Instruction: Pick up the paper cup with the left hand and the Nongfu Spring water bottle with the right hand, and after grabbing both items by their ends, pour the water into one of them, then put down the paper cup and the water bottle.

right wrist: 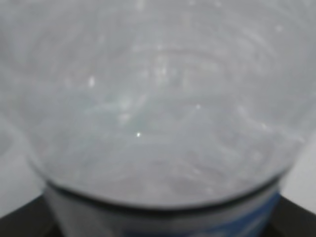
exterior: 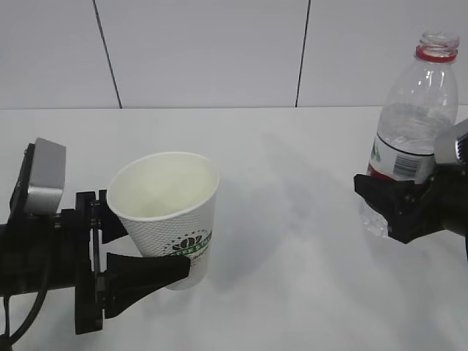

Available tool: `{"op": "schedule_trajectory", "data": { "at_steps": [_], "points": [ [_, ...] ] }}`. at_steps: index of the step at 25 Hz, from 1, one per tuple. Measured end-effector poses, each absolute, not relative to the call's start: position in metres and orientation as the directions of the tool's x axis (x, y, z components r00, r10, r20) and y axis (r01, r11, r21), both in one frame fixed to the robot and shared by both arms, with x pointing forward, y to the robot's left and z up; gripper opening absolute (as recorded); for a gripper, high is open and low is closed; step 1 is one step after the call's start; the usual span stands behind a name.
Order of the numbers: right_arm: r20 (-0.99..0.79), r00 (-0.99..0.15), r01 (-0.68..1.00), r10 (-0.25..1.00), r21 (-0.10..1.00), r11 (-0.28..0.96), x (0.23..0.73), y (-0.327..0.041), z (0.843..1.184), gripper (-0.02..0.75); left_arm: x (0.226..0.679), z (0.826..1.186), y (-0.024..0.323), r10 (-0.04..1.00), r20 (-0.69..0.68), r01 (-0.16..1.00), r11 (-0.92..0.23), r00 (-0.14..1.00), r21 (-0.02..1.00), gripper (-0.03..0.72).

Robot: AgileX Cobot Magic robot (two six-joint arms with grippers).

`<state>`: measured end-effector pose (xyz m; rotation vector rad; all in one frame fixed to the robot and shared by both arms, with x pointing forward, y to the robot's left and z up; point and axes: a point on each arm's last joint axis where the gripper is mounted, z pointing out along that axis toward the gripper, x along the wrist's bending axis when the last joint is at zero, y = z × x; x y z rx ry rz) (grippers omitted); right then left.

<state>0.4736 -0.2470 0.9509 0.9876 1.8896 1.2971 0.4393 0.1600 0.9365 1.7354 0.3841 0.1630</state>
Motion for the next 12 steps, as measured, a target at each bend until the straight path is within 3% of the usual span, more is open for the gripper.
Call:
{"op": "schedule_trajectory", "data": {
  "at_steps": [12],
  "points": [
    [-0.086, -0.517, 0.226, 0.852, 0.946, 0.232, 0.474, -0.247, 0.951, 0.493, 0.429, 0.940, 0.135, 0.302, -0.121, 0.166, -0.128, 0.946, 0.978, 0.576]
  ]
}}
